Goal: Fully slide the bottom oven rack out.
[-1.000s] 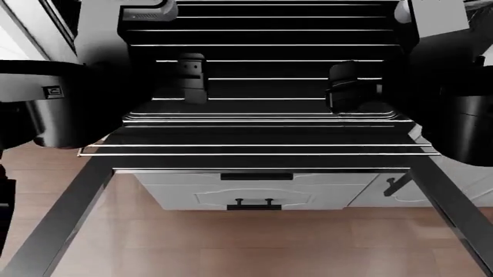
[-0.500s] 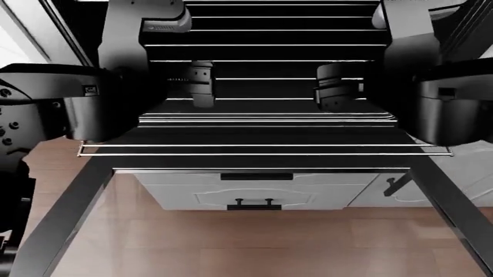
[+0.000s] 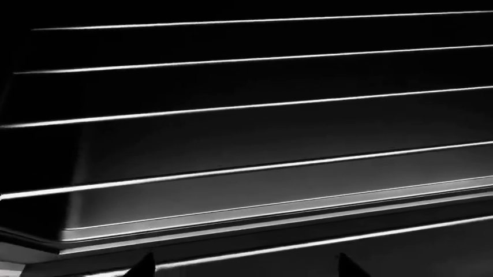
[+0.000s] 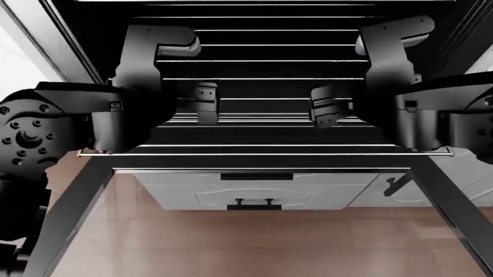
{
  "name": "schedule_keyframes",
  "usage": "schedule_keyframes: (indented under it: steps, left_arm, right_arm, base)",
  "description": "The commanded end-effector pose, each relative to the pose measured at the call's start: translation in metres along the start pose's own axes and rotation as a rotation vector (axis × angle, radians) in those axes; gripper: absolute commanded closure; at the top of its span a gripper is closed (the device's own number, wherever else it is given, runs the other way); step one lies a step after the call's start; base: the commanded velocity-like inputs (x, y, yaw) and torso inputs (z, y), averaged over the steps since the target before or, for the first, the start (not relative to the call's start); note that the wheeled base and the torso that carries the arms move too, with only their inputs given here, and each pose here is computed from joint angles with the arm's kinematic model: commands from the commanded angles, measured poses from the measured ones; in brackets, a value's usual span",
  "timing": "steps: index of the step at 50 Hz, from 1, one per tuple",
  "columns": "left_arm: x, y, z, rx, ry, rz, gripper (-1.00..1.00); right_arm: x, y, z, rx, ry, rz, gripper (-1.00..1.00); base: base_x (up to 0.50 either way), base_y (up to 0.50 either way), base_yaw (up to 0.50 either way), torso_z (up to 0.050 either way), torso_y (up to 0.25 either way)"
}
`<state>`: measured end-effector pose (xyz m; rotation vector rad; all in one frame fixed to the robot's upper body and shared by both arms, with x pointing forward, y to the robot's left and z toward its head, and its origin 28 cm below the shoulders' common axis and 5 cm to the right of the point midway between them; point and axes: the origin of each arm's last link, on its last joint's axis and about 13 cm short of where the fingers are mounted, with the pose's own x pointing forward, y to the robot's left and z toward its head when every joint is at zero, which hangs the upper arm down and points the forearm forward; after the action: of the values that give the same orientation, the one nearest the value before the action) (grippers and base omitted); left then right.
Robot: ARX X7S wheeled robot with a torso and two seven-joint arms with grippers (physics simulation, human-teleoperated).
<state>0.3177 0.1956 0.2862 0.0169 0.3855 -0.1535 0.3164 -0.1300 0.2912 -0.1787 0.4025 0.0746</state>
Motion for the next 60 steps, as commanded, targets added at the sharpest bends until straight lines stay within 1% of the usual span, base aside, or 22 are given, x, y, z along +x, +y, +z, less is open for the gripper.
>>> schedule_keyframes:
  steps: [1,7,11,16,21,28,33,37,41,44,50,60]
  left_arm:
    - [0.006,0.002,-0.012,0.030,0.051,0.029,-1.00]
    - [0.007,0.003,-0.019,0.056,0.083,0.051,-1.00]
    - [0.006,0.005,-0.024,0.069,0.107,0.056,-1.00]
    - [0.002,0.007,-0.023,0.085,0.113,0.067,-1.00]
    - [0.001,0.008,-0.029,0.085,0.129,0.073,-1.00]
    - [-0.003,0.010,-0.036,0.120,0.185,0.076,-1.00]
    - [-0.005,0.011,-0.043,0.150,0.226,0.076,-1.00]
    - [-0.002,0.012,-0.050,0.161,0.254,0.070,-1.00]
    - [0.006,0.014,-0.058,0.187,0.293,0.087,-1.00]
    - [0.012,0.015,-0.066,0.188,0.333,0.084,-1.00]
    - [0.019,0.014,-0.078,0.173,0.373,0.066,-1.00]
    - [0.018,0.016,-0.103,0.118,0.409,0.047,-1.00]
  right_arm:
    - [0.010,0.002,-0.015,-0.026,0.055,-0.002,-1.00]
    - [0.008,0.003,-0.026,-0.026,0.084,-0.002,-1.00]
    - [0.007,0.003,-0.033,-0.014,0.100,0.009,-1.00]
    - [0.008,0.002,-0.037,0.008,0.102,0.013,-1.00]
    - [0.007,0.001,-0.044,0.016,0.121,0.009,-1.00]
    - [0.003,-0.001,-0.050,0.017,0.145,0.000,-1.00]
    - [0.000,0.000,-0.059,0.002,0.180,0.001,-1.00]
    - [-0.002,-0.001,-0.066,-0.002,0.207,0.005,-1.00]
    - [-0.003,-0.001,-0.073,-0.014,0.251,0.015,-1.00]
    - [-0.003,-0.001,-0.077,-0.012,0.298,0.022,-1.00]
    - [0.000,-0.002,-0.085,0.005,0.326,0.028,-1.00]
    - [-0.005,-0.006,-0.112,0.052,0.346,0.030,-1.00]
  base:
    - [0.00,0.00,0.00,0.000,0.000]
    - [0.00,0.00,0.00,0.000,0.000]
    - [0.00,0.00,0.00,0.000,0.000]
    - [0.00,0.00,0.00,0.000,-0.003]
    - [0.00,0.00,0.00,0.000,-0.004]
    - [0.00,0.00,0.00,-0.002,-0.005]
    - [0.00,0.00,0.00,0.000,-0.007]
    - [0.00,0.00,0.00,-0.003,-0.008]
    - [0.00,0.00,0.00,-0.003,-0.011]
    - [0.00,0.00,0.00,-0.007,-0.012]
    - [0.00,0.00,0.00,-0.005,-0.014]
    - [0.00,0.00,0.00,-0.006,-0.015]
